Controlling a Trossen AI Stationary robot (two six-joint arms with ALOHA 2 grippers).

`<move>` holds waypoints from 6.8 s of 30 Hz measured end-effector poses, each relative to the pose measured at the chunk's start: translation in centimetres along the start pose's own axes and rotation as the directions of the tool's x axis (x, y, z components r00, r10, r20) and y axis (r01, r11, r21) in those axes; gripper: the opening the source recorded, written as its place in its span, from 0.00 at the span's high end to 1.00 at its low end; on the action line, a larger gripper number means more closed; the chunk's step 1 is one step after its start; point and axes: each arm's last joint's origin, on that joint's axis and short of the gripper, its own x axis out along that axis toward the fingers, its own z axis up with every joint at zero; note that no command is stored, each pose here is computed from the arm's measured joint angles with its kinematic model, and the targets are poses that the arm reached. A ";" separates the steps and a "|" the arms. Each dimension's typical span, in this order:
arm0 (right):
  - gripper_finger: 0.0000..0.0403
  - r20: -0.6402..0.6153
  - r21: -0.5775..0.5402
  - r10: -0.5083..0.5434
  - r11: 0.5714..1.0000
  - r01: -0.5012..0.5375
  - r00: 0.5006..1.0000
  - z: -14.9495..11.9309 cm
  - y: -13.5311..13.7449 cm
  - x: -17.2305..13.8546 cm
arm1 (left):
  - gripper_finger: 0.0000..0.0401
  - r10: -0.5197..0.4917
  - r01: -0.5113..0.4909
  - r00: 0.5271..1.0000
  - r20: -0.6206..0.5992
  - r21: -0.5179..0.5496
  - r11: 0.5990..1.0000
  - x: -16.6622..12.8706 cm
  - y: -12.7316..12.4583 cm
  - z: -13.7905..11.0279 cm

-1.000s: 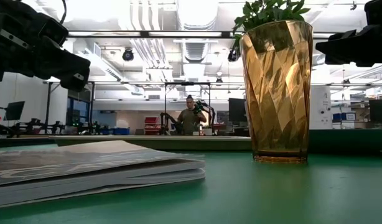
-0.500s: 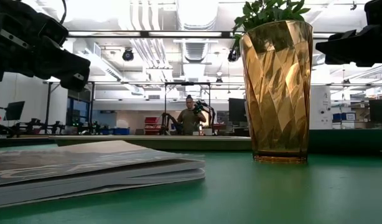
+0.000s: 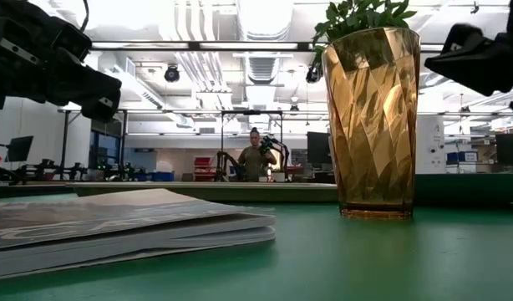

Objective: Pick and place plate/cup/fork/spoon on tray
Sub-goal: Put the brown cup on the top of the tray

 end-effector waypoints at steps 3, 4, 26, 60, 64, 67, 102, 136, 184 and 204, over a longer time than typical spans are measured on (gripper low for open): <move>0.93 -0.004 -0.052 -0.002 0.999 0.002 1.000 0.0 0.0 0.0 | 1.00 -0.005 0.004 0.997 0.072 0.022 1.000 0.0 -0.1 0.7; 0.93 -0.005 -0.045 -0.002 0.999 0.002 1.000 0.0 0.0 0.0 | 1.00 -0.008 0.005 0.995 0.104 0.031 1.000 0.0 -0.1 1.0; 0.93 0.179 0.792 -0.236 0.610 0.002 0.955 1.9 -2.1 -0.4 | 1.00 -0.095 -0.009 0.828 0.553 0.181 0.983 -1.7 -1.0 5.5; 0.93 0.342 0.914 -0.499 0.375 -0.158 0.796 3.8 -4.5 -1.7 | 1.00 0.120 -0.189 0.828 0.548 0.071 0.979 0.2 0.1 6.6; 0.93 0.348 0.913 -0.506 0.375 -0.163 0.789 4.0 -4.6 -1.4 | 1.00 0.121 -0.189 0.832 0.541 0.070 0.979 0.5 0.1 6.9; 0.93 0.335 0.912 -0.488 0.383 -0.147 0.806 4.4 -4.9 -0.8 | 1.00 0.120 -0.189 0.829 0.547 0.071 0.979 0.6 0.1 7.1; 0.93 -0.371 0.667 0.261 0.742 0.061 0.891 13.8 -9.0 15.6 | 1.00 0.114 -0.186 0.823 0.557 0.074 0.980 0.5 0.1 6.9; 0.62 -0.531 0.715 0.501 0.697 0.045 0.683 12.9 -6.5 18.4 | 1.00 0.116 -0.185 0.829 0.546 0.073 0.980 0.6 0.1 6.8; 0.98 -0.546 0.783 0.583 0.611 0.119 0.601 10.8 -6.7 20.8 | 1.00 0.118 -0.186 0.833 0.540 0.072 0.980 0.7 0.2 6.7; 0.98 -0.540 0.662 0.451 0.749 0.027 0.711 12.8 -15.3 29.0 | 1.00 0.111 -0.185 0.817 0.566 0.075 0.980 0.3 0.0 7.0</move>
